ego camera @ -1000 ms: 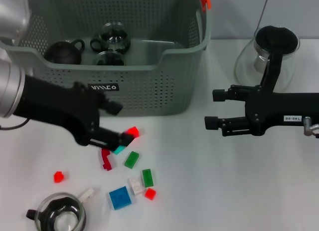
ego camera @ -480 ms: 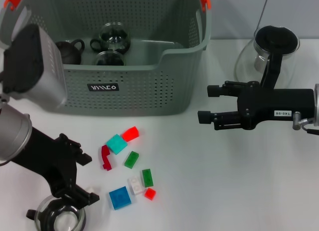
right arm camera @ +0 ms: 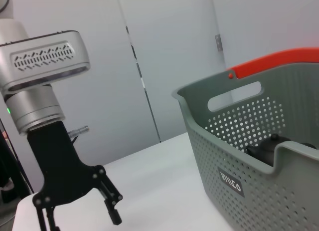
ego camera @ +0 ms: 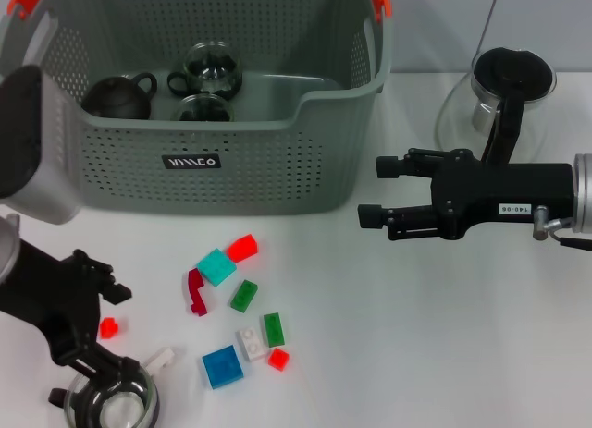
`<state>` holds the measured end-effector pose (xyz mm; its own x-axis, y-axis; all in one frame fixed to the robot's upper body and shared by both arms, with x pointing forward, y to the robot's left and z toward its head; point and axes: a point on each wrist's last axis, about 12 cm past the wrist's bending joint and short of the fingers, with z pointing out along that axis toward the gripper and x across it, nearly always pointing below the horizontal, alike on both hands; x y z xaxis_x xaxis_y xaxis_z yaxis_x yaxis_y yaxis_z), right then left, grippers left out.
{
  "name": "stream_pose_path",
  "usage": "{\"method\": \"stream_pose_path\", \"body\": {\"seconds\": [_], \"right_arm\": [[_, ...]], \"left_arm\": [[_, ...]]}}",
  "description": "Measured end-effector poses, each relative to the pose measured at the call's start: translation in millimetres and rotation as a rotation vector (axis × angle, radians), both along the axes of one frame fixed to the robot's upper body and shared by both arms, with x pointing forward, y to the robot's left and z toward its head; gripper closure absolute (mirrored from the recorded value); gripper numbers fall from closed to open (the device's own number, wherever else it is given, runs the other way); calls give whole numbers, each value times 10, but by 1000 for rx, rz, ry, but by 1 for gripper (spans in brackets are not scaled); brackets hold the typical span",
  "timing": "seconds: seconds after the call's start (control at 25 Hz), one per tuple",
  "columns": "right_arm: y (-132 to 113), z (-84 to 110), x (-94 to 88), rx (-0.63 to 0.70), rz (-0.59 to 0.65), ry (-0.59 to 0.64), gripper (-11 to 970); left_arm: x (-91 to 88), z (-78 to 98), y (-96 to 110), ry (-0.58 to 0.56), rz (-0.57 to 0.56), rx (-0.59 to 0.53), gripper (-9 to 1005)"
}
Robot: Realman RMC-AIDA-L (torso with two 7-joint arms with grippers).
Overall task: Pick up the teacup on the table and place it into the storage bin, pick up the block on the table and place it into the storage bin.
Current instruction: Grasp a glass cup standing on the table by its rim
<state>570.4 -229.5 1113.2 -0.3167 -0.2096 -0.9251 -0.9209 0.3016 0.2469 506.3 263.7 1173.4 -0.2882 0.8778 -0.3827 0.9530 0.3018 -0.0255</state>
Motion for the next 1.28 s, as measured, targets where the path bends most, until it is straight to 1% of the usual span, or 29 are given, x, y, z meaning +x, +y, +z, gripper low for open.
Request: {"method": "stream_pose_path", "body": {"seconds": [0.12,0.4,0.48,0.92,1.28], "right_arm": [[8,3,3,1,2,-1,43],[33,10,9,4,6,-5,43],[40,12,15,3,6,-6,43],[56,13,36,-2,-2,-12,43],[55,14,50,-6,-10,-15,43]], "left_arm": [[9,-43,77,6,20,6,133],[25,-160,120,32,22,31,135],[36,-208,137,43,31,53,135],[82,-427,144,87,42,63,134],[93,-544,167,107,60,63,134]]}}
